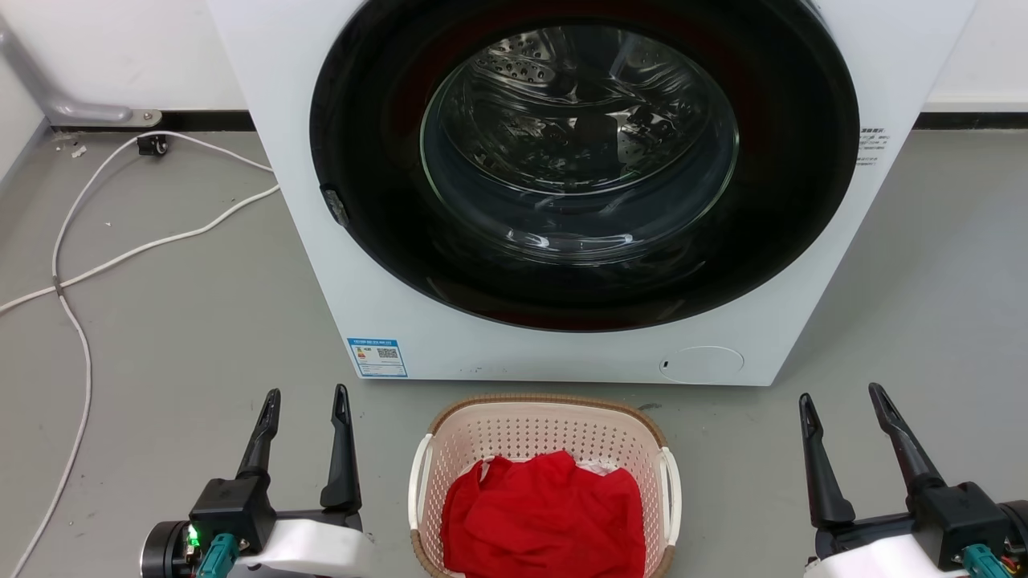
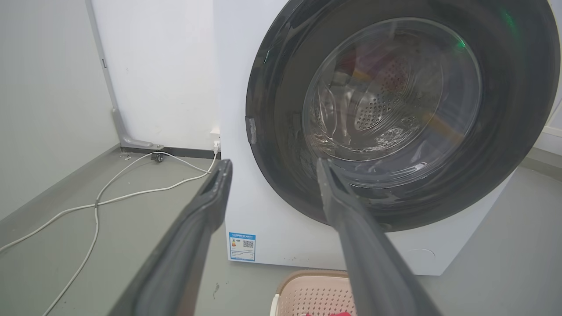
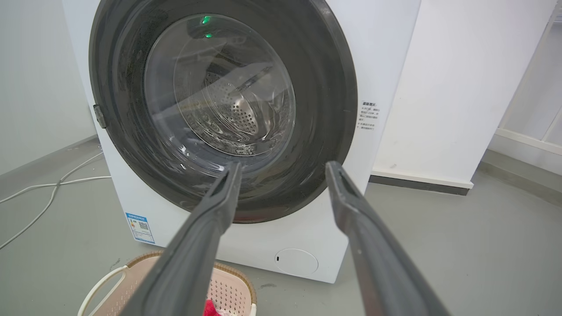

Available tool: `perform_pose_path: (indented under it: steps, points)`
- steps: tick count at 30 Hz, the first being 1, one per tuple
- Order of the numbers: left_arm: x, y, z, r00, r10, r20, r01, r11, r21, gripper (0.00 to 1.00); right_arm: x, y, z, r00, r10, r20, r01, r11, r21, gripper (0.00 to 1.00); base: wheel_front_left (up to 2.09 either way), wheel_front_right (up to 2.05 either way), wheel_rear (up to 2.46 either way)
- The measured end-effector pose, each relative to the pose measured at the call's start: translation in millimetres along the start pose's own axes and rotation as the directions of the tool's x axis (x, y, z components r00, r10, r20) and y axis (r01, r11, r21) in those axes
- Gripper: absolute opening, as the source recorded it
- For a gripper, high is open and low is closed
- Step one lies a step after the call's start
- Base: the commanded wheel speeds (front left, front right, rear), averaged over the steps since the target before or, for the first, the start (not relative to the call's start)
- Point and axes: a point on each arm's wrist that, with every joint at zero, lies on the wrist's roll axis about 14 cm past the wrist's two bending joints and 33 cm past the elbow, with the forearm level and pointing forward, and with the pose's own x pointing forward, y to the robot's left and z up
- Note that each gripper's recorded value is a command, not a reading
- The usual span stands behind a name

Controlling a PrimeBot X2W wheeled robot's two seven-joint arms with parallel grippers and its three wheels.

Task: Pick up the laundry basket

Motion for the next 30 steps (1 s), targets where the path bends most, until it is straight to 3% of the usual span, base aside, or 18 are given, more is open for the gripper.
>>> perform_pose_path:
  steps: [18, 30]
  points:
    - [7.1, -1.8, -18.8, 0.999, -0.012, -0.053, 0.012, 1.0, -0.005, 1.0, 7.9, 6.9, -10.8, 0.999, 0.023, -0.029, -0.023, 1.0, 0.006, 1.0, 0.0, 0.0, 0.0]
    - [62.6, -10.4, -96.7, 0.964, -0.091, -0.251, 0.097, 0.995, 0.011, 1.0, 67.2, 28.5, -77.4, 0.975, 0.116, -0.188, -0.12, 0.993, -0.01, 1.0, 0.0, 0.0, 0.0]
